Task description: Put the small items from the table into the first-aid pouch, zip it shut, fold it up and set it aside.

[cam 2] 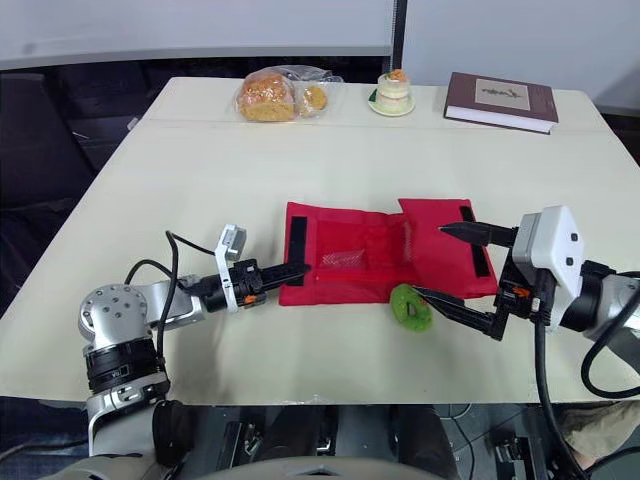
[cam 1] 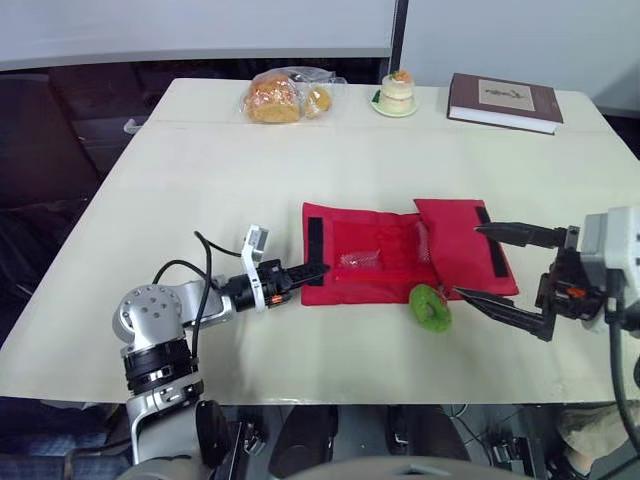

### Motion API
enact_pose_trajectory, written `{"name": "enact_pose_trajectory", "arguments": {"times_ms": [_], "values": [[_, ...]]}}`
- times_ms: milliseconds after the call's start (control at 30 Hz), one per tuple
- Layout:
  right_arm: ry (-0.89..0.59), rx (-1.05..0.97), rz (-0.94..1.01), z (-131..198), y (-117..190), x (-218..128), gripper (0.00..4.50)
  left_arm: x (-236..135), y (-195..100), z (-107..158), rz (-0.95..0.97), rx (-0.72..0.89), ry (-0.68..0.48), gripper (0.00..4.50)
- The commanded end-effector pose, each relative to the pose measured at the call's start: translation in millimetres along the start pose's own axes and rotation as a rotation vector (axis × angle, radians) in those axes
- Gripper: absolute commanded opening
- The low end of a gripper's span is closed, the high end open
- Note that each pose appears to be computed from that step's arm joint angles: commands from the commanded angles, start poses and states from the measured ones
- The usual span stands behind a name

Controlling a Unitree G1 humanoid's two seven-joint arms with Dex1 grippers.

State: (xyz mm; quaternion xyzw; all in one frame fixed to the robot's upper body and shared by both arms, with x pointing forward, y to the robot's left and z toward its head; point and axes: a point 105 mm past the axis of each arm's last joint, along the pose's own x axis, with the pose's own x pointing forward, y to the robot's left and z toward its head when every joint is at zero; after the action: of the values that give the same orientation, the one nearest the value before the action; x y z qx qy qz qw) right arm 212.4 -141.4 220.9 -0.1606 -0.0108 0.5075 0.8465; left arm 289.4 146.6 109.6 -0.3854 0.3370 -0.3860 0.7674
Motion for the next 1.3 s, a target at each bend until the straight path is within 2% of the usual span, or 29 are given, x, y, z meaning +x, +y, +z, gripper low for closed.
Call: {"name": "enact_pose_trajectory", "arguments": {"times_ms": [33, 200, 433, 533, 567, 600, 633, 733, 967, 1100, 1300], "values": [[-0.016, -0.034, 0.007, 5.1, 0.0, 2.0, 4.50, -14.0, -6.3, 6.7, -0.028, 0.036, 0.015, 0.06], [0.001, -0.034, 0.022, -3.8, -6.6, 8.7, 4.50, -48.6, 9.7, 39.5, 0.059, 0.139, -0.005, 0.06], [0.002, -0.090, 0.082, -17.3, -16.5, 35.5, 4.50, -71.2, 9.2, 69.2, 0.038, 0.295, 0.075, 0.06], [-0.017, -0.101, 0.107, -21.2, -24.9, 53.1, 3.15, -76.8, 9.0, 80.0, 0.039, 0.369, 0.128, 0.00], [-0.016, -0.110, 0.112, -22.5, -27.4, 58.3, 2.50, -77.4, 8.5, 80.8, 0.032, 0.387, 0.152, 0.00], [-0.016, -0.116, 0.114, -23.5, -29.8, 62.7, 2.09, -77.7, 8.1, 81.0, 0.024, 0.400, 0.174, 0.00], [-0.021, -0.116, 0.116, -24.4, -32.9, 68.4, 1.90, -77.9, 7.0, 81.1, 0.012, 0.415, 0.198, 0.00], [-0.026, -0.108, 0.113, -32.2, -43.7, 84.2, 0.09, -76.9, 6.6, 83.9, 0.000, 0.459, 0.252, 0.00], [0.076, -0.110, 0.107, -74.7, -56.2, 114.8, 0.02, -65.9, 1.5, 99.0, -0.009, 0.535, 0.268, 0.00], [0.180, -0.114, 0.104, -104.9, -54.2, 123.8, 0.02, -55.0, -16.3, 104.3, -0.094, 0.594, 0.246, 0.00], [0.245, -0.102, 0.077, -122.4, -51.5, 128.5, 0.02, -36.2, -60.5, 91.7, -0.341, 0.700, 0.249, 0.00]]}}
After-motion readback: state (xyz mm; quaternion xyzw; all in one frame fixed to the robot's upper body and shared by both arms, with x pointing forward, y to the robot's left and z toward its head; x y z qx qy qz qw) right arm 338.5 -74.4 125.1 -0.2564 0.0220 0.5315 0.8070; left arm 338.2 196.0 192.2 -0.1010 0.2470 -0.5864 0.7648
